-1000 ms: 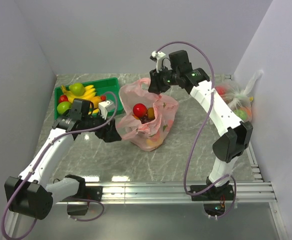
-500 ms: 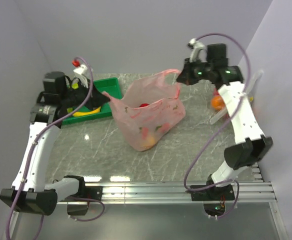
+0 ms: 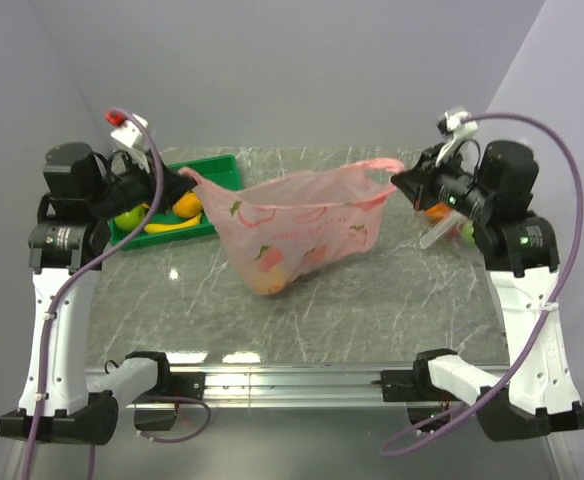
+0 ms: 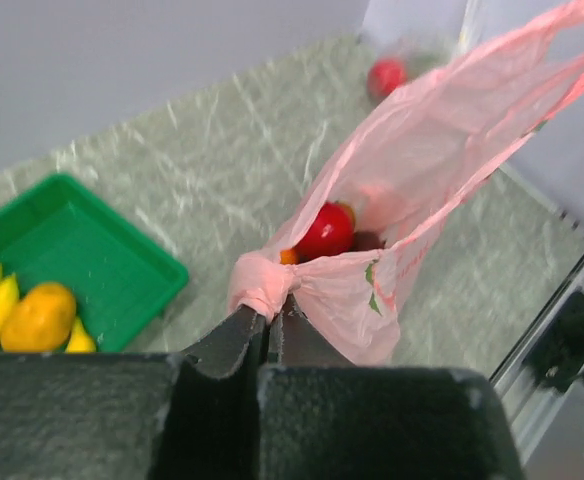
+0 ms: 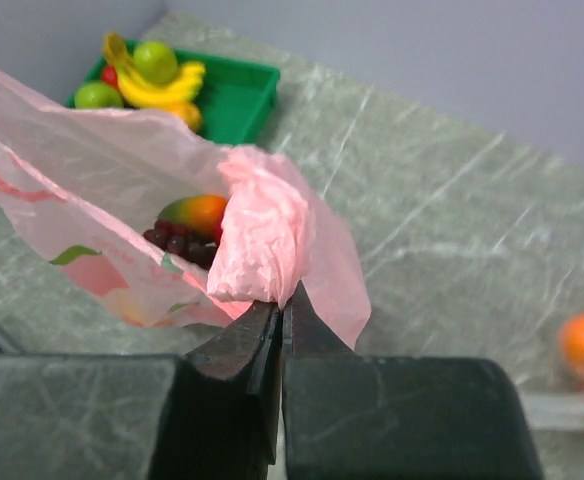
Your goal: Place the fake fruits into the plastic bag and tie a complex knot
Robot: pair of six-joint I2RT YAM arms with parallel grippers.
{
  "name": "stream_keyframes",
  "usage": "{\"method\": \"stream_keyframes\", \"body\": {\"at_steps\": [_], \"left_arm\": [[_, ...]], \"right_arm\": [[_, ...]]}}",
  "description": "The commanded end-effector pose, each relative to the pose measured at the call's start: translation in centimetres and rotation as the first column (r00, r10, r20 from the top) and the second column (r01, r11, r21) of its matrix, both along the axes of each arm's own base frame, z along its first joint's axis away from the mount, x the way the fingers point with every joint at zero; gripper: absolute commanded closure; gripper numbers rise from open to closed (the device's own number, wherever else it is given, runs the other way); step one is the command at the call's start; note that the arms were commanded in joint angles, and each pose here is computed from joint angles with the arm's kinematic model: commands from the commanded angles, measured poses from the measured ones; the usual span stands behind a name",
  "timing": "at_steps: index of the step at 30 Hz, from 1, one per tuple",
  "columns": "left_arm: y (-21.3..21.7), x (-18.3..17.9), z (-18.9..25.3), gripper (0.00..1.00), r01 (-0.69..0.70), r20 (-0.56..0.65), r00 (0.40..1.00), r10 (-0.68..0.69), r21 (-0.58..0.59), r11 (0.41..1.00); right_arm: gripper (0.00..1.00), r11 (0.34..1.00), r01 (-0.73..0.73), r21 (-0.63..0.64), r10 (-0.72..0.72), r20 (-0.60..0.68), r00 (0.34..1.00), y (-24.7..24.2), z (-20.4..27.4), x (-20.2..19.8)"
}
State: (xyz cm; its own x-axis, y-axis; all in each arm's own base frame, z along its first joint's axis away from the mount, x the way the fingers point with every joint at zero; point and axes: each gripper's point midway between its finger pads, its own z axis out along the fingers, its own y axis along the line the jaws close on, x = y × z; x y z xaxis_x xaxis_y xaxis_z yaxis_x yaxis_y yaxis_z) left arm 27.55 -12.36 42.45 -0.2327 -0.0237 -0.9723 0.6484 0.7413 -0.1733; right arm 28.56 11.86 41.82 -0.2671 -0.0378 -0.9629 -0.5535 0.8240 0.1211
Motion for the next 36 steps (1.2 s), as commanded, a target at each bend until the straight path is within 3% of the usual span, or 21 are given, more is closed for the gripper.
{"method": "stream_keyframes", "body": {"at_steps": [1,6,9,11,12,14,20,26,36], "left_arm": [[0.4,0.1,-3.5,1.00,0.025,-0.012,1.000,-0.025,0.078,0.997],[-0.8,-0.6,-6.9,0.98,0.159,-0.081,0.985,-0.152,0.090,0.983],[-1.3,-0.8,-6.8,0.92,0.181,-0.113,0.978,-0.174,0.049,0.982],[-1.6,-1.1,-6.3,0.82,0.183,-0.105,0.978,-0.180,0.022,0.983],[-1.7,-1.2,-6.0,0.72,0.177,-0.103,0.979,-0.176,0.001,0.984],[-1.9,-1.7,-5.9,0.62,0.171,-0.116,0.978,-0.174,-0.034,0.985],[-2.3,-3.3,-6.2,0.43,0.153,-0.180,0.968,-0.174,-0.128,0.980],[-2.2,-4.7,-6.8,0.27,0.122,-0.209,0.966,-0.153,-0.152,0.981],[-2.8,-5.5,-6.7,0.19,0.109,-0.158,0.975,-0.155,-0.268,0.957]], "right_arm": [[1.00,0.999,0.041,0.023,-0.040,-0.018,0.999,-0.4,-2.6,0.6],[1.00,0.997,-0.005,0.075,0.019,-0.193,0.981,0.8,-8.6,-0.9],[0.86,0.996,-0.015,0.092,0.033,-0.199,0.979,1.1,-8.3,-1.0],[0.69,0.994,-0.020,0.106,0.039,-0.181,0.983,1.3,-7.2,-0.8],[0.55,0.993,-0.028,0.115,0.049,-0.177,0.983,1.5,-6.9,-0.8],[0.48,0.991,-0.033,0.130,0.056,-0.175,0.983,1.7,-6.2,-0.4],[0.45,0.981,-0.072,0.179,0.107,-0.192,0.976,2.8,-5.4,0.2],[0.27,0.967,-0.115,0.226,0.159,-0.188,0.969,3.8,-4.3,1.4],[0.31,0.931,-0.208,0.299,0.280,-0.223,0.934,5.8,-4.1,3.0]]}}
